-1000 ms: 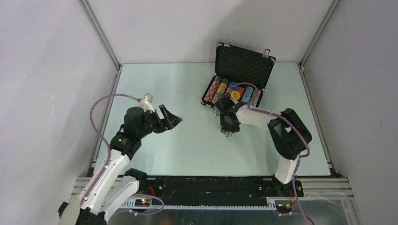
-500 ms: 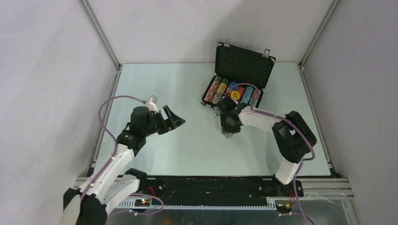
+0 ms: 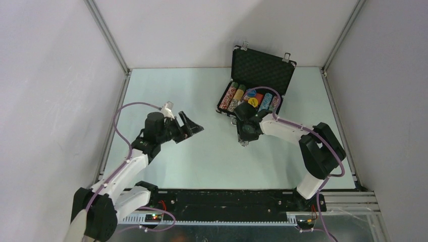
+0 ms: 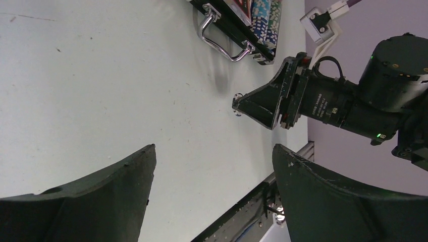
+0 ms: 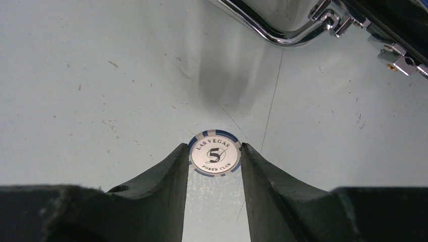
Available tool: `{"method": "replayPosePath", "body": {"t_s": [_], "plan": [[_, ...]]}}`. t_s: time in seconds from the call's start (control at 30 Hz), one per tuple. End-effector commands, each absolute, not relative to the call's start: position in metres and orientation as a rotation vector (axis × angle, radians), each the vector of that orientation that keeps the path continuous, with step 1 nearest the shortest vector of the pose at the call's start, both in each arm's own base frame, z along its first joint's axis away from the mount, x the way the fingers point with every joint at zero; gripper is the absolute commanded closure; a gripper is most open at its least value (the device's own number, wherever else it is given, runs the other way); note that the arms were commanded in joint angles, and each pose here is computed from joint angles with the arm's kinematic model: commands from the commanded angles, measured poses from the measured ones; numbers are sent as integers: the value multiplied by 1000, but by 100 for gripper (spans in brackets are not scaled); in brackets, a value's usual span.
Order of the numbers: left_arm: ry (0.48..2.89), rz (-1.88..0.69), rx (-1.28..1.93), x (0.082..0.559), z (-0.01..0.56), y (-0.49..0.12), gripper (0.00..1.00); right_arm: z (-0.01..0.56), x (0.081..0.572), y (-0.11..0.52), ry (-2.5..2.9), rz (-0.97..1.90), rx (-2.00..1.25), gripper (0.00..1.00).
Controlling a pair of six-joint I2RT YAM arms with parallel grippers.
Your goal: Pack up texas hold em set
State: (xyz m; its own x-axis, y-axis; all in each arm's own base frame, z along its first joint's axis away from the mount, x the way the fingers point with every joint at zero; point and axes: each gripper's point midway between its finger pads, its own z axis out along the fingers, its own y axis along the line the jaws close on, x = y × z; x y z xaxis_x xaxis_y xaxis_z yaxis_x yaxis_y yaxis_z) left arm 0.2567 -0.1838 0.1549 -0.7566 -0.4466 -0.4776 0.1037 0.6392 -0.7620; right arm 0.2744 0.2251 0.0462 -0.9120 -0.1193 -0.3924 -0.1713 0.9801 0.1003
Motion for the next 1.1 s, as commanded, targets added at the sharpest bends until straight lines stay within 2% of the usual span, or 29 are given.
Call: {"method": "replayPosePath", "body": {"t_s": [0.0,0.53,0.87,1.07], "plan": [[2150,-1184,-262,263,164,-195,11,80,290,242,2649,265,-256,55],[2164,-1294,-277,273,164,-213,12,113,327,242,2583,223,-256,55],[2161,-1321,-262,269,166,-217,13,125,381,202,2557,122,-67,55],[2164,-1318,-258,264,162,-216,13,116,396,176,2582,0,10,55]]}}
